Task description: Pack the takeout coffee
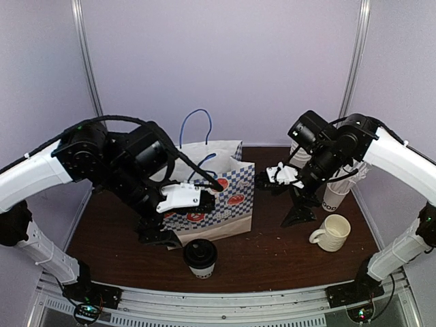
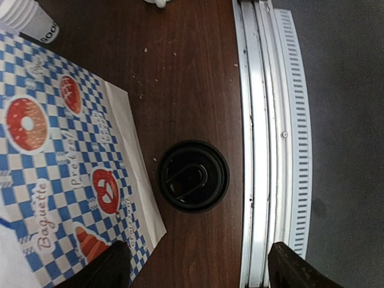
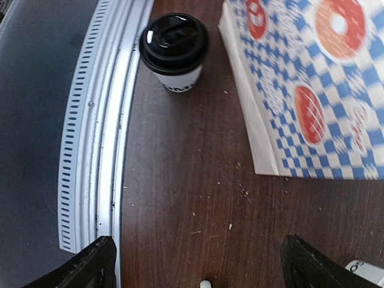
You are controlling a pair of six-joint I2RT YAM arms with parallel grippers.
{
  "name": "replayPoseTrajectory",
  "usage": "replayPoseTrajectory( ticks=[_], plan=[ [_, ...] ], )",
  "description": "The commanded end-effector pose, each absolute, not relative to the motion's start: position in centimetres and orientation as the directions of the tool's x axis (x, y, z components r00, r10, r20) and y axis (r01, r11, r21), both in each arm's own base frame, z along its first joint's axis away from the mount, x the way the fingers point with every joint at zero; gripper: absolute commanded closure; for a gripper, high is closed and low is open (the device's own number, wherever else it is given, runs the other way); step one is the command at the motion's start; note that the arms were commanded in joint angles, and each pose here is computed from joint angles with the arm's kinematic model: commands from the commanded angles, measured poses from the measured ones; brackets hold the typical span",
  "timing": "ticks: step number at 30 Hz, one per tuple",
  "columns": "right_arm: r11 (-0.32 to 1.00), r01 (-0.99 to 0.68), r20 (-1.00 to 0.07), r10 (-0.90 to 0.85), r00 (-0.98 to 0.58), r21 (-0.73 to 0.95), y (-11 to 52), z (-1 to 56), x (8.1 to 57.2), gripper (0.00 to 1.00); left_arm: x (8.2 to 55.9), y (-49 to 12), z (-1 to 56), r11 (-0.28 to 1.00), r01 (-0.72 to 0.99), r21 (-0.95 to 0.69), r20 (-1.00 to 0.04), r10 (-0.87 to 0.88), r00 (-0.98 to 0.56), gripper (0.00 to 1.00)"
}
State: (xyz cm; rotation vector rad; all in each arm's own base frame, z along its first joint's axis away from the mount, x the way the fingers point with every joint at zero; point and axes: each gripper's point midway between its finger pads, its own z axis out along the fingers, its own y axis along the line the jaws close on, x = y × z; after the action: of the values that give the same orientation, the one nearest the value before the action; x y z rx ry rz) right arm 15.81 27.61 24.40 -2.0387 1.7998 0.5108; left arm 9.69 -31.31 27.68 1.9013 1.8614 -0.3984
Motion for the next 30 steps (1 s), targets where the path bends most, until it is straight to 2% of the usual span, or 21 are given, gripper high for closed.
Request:
replayPoseTrajectory(
  ticks=[1, 6, 10, 23, 30],
  plan=[
    [-0.002, -1.0, -0.592, -0.806, 0.019, -0.03, 26.4, 25.1, 17.9, 0.01, 9.0, -31.5, 24.7, -0.1, 0.99, 0.096, -0.388, 0.912, 0.13, 0.17],
    [0.13, -0.992, -0.65, -0.753, -0.103, 0.007, 25.2, 24.1, 21.0, 0.01, 9.1, -32.6, 22.0, -0.165, 0.984, 0.073, -0.316, 0.932, 0.18, 0.15],
    [0.192, -0.972, -0.723, -0.651, -0.232, 0.139, 24.2, 23.7, 22.9, 0.01, 10.1, -32.9, 19.5, -0.172, 0.979, 0.106, -0.253, 0.948, 0.194, 0.15],
    [0.188, -0.977, -0.76, -0.62, -0.197, 0.1, 23.5, 24.2, 22.1, 0.01, 12.2, -35.5, 15.4, -0.187, 0.972, 0.14, -0.171, 0.963, 0.21, 0.14],
    [0.184, -0.977, -0.756, -0.623, -0.202, 0.109, 23.6, 23.8, 22.1, 0.01, 11.7, -35.3, 14.1, -0.204, 0.975, 0.094, -0.151, 0.965, 0.216, 0.17]
  ],
)
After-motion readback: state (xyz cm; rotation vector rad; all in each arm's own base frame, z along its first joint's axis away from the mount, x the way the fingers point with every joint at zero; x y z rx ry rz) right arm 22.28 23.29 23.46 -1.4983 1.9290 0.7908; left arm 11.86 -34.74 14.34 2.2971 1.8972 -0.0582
